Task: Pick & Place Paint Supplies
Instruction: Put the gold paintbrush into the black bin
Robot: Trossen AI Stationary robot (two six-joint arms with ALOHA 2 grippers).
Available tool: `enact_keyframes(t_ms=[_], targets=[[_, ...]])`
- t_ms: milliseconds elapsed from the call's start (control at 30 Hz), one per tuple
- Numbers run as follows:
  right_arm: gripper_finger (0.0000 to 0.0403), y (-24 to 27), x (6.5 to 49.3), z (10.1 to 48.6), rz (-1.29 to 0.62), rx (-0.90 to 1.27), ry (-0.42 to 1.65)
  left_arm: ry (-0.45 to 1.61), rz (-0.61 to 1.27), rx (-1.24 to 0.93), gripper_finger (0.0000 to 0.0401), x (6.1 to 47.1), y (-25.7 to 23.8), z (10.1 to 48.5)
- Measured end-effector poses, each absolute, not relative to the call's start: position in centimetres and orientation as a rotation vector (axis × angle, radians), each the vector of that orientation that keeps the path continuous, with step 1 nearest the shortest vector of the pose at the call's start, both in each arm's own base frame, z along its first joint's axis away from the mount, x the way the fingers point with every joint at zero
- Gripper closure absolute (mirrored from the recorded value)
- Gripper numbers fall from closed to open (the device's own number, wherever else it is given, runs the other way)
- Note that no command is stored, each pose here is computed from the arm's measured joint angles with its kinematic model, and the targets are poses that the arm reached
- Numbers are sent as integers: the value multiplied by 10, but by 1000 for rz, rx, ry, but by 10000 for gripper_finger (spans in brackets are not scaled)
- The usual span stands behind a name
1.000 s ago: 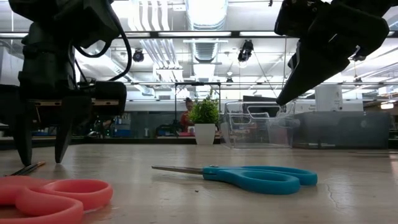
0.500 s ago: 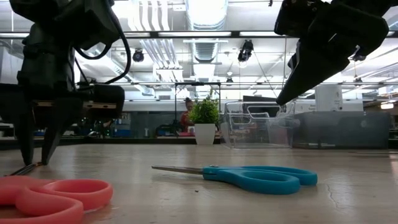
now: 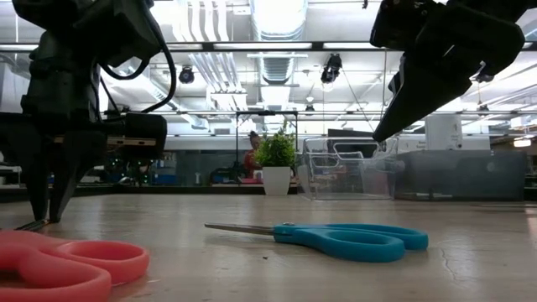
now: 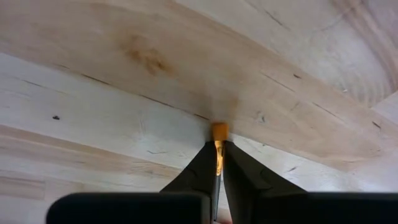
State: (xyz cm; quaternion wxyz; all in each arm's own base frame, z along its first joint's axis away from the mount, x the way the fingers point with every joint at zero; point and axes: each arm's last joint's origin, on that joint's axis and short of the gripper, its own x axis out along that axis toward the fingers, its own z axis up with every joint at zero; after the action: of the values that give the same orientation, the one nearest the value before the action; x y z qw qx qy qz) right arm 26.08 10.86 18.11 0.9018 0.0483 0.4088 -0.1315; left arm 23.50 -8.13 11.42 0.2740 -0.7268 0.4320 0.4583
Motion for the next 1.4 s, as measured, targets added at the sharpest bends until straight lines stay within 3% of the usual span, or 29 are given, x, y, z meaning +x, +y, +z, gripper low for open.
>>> enact_keyframes(t_ms=[633, 1200, 1400], targets=[[310, 109, 261, 181, -272, 100, 846, 1132, 1169, -1938, 375, 243, -67, 118], [310, 109, 261, 181, -272, 105, 841, 683, 1023, -1689, 376, 264, -54, 128], [310, 109, 261, 181, -271, 106, 840, 671, 958, -1637, 376, 274, -51, 120]])
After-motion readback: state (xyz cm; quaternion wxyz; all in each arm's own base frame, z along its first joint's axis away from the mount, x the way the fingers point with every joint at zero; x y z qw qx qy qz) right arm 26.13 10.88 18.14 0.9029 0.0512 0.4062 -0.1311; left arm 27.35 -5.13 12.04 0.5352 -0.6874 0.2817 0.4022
